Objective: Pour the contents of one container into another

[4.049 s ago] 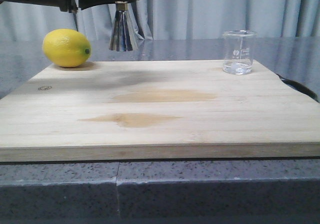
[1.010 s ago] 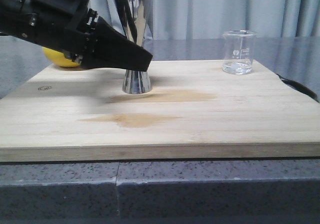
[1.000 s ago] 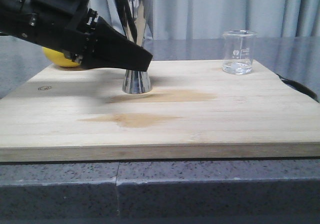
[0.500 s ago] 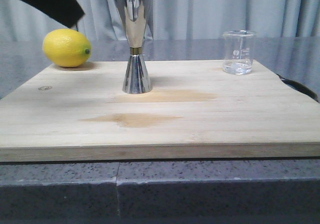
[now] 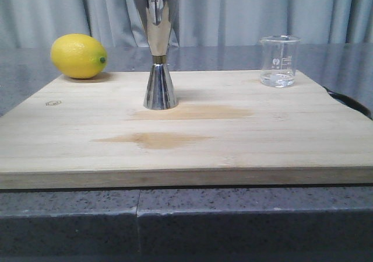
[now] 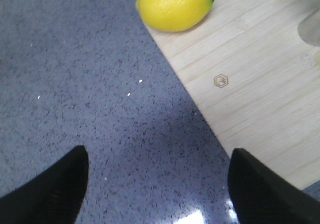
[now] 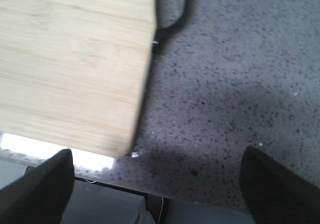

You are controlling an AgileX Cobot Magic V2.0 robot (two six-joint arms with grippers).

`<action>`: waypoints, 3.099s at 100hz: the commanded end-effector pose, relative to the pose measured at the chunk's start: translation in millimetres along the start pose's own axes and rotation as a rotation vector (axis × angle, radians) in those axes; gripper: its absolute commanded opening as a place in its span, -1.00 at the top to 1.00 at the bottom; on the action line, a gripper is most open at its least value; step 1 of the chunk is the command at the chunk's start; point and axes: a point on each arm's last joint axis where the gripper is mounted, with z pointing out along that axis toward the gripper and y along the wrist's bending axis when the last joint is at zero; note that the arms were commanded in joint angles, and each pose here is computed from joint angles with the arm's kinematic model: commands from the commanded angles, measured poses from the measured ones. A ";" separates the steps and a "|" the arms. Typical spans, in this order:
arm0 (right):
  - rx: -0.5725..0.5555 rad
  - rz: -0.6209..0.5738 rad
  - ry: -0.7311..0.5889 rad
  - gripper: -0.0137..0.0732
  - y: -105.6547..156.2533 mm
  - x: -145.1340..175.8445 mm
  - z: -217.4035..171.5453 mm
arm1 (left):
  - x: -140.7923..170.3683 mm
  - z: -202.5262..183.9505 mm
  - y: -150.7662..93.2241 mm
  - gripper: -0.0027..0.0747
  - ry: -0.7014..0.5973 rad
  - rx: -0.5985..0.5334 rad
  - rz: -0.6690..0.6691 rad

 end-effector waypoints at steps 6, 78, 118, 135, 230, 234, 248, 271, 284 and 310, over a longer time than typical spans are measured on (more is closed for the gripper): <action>0.003 -0.021 -0.121 -0.66 -2.2 -20.6 -22.5 | 17.2 -9.3 -0.8 -0.37 -0.067 -0.051 -0.089; 0.066 0.000 -0.513 -0.55 -15.1 8.2 -67.4 | 80.4 2.3 -21.5 -0.26 -0.320 -0.046 -0.267; 0.066 0.000 -0.514 0.81 -15.1 8.0 -67.5 | 77.3 1.3 -22.2 0.65 -0.355 -0.031 -0.284; 0.069 -0.002 -0.517 0.85 -15.3 7.9 -67.6 | 76.0 0.9 -21.9 0.94 -0.370 -0.031 -0.286; 0.078 -0.007 -0.503 0.85 -16.0 8.9 -67.1 | 132.2 9.0 -24.5 0.98 -0.593 -0.205 -0.383; 0.078 -0.007 -0.503 0.85 -16.0 8.9 -67.1 | 143.7 16.2 -26.7 0.98 -0.625 -0.233 -0.393; 0.078 -0.007 -0.503 0.85 -16.0 8.9 -67.1 | 178.7 36.8 -37.3 0.98 -0.776 -0.303 -0.394; 0.078 -0.007 -0.503 0.85 -16.0 8.9 -67.1 | 210.6 63.4 -48.5 0.98 -0.889 -0.333 -0.382; 0.078 -0.007 -0.503 0.85 -16.0 8.9 -67.1 | 215.3 67.9 -50.1 0.98 -0.900 -0.336 -0.380; 0.078 -0.007 -0.501 0.85 -16.1 9.1 -67.0 | 215.9 65.3 -50.7 0.98 -0.926 -0.343 -0.375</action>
